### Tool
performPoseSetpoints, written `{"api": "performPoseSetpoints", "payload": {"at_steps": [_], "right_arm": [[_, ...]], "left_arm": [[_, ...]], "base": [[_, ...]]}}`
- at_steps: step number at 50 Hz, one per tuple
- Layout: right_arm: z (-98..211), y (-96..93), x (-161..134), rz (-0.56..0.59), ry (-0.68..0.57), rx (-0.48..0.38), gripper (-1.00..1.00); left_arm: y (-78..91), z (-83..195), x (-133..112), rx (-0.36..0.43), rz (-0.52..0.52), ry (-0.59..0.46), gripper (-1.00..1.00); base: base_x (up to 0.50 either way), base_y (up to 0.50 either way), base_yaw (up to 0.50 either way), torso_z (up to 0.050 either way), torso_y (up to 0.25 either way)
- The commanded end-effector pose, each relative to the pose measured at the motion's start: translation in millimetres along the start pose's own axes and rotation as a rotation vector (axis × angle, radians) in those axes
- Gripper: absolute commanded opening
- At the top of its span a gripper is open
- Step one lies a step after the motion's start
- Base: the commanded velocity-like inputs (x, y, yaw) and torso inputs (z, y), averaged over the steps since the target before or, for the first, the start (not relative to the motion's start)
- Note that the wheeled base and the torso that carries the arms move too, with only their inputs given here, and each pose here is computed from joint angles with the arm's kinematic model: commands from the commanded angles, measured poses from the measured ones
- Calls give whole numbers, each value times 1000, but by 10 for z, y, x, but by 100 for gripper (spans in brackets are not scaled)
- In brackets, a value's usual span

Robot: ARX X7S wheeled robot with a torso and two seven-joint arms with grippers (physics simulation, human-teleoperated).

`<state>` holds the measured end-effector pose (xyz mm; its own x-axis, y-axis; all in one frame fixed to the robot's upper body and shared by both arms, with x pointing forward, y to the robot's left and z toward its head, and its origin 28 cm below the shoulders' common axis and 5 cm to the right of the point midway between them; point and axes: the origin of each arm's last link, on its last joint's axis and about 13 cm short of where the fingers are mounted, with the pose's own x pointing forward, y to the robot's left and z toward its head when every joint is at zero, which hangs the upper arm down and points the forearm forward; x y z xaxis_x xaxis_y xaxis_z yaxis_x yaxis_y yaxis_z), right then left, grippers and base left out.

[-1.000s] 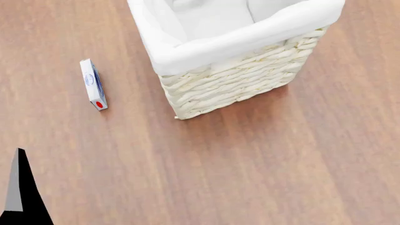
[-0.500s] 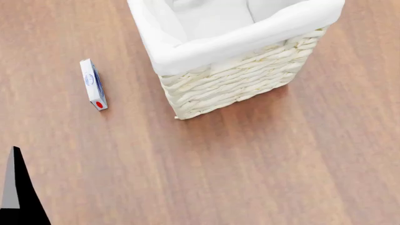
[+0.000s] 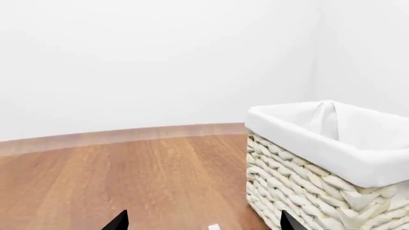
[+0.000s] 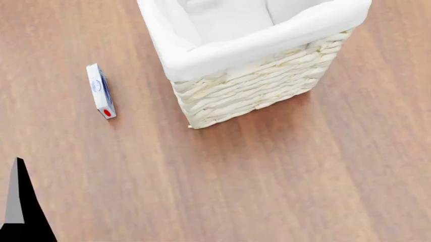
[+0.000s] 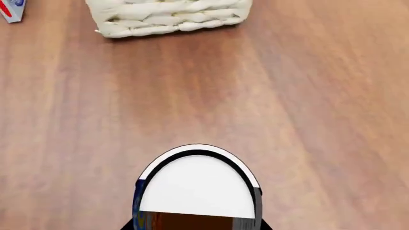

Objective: Pick up the alphabet soup and the cream cheese box, and put them in the basket.

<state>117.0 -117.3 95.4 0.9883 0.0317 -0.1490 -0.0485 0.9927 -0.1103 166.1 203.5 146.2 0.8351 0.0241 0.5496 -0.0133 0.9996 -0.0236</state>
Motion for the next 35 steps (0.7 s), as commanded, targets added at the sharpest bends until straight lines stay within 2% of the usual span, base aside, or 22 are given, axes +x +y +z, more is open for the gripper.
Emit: {"api": "performPoseSetpoints", "payload": {"at_steps": [1, 6, 10, 12, 13, 15, 16, 18, 19, 22, 26, 27, 30, 35], "right_arm": [[325, -77, -37, -57, -146, -111, -100], [403, -123, -17, -110, -238, -174, -100], [496, -143, -35, -152, -368, -176, -100], [539, -145, -46, -147, -422, -151, -100], [580, -153, -53, -165, -469, -173, -100], [660, -165, -66, -176, -592, -157, -100], [736, -166, -102, -187, -702, -219, -100], [783, -160, -131, -195, -780, -239, -100], [830, -156, -139, -215, -836, -280, -100], [899, -133, -112, -206, -896, -301, -100], [947, -105, -62, -190, -913, -298, -100], [1010, -94, -56, -216, -968, -344, -100], [1100, -76, 24, -202, -1005, -296, -100], [1292, -103, 160, -181, -1051, -264, -100]], "left_arm": [[0, -8, 3, -2, 1, 2, 100], [3, -20, 3, -1, 4, 4, 100], [-7, -22, -4, -2, 1, 7, 100], [-4, -16, 7, -2, 1, 3, 100], [-5, -15, 10, -3, 1, 3, 100], [-11, -3, 6, -3, -4, 1, 100], [-10, -5, 10, 0, -5, 1, 100], [-9, 0, 12, 0, -4, -1, 100], [-10, 4, 12, 0, -4, -2, 100], [-17, 5, 9, 0, -7, -2, 100], [-12, 1, 14, 1, -4, 0, 100], [-14, -3, 12, 1, -6, 0, 100], [-25, -7, 14, -1, -9, 1, 100], [-25, -2, 21, 0, -14, 0, 100]], "base": [[0, 0, 0, 0, 0], [0, 0, 0, 0, 0], [0, 0, 0, 0, 0], [0, 0, 0, 0, 0], [0, 0, 0, 0, 0], [0, 0, 0, 0, 0], [0, 0, 0, 0, 0], [0, 0, 1, 0, 0], [0, 0, 0, 0, 0], [0, 0, 0, 0, 0], [0, 0, 0, 0, 0], [0, 0, 0, 0, 0], [0, 0, 0, 0, 0], [0, 0, 0, 0, 0]]}}
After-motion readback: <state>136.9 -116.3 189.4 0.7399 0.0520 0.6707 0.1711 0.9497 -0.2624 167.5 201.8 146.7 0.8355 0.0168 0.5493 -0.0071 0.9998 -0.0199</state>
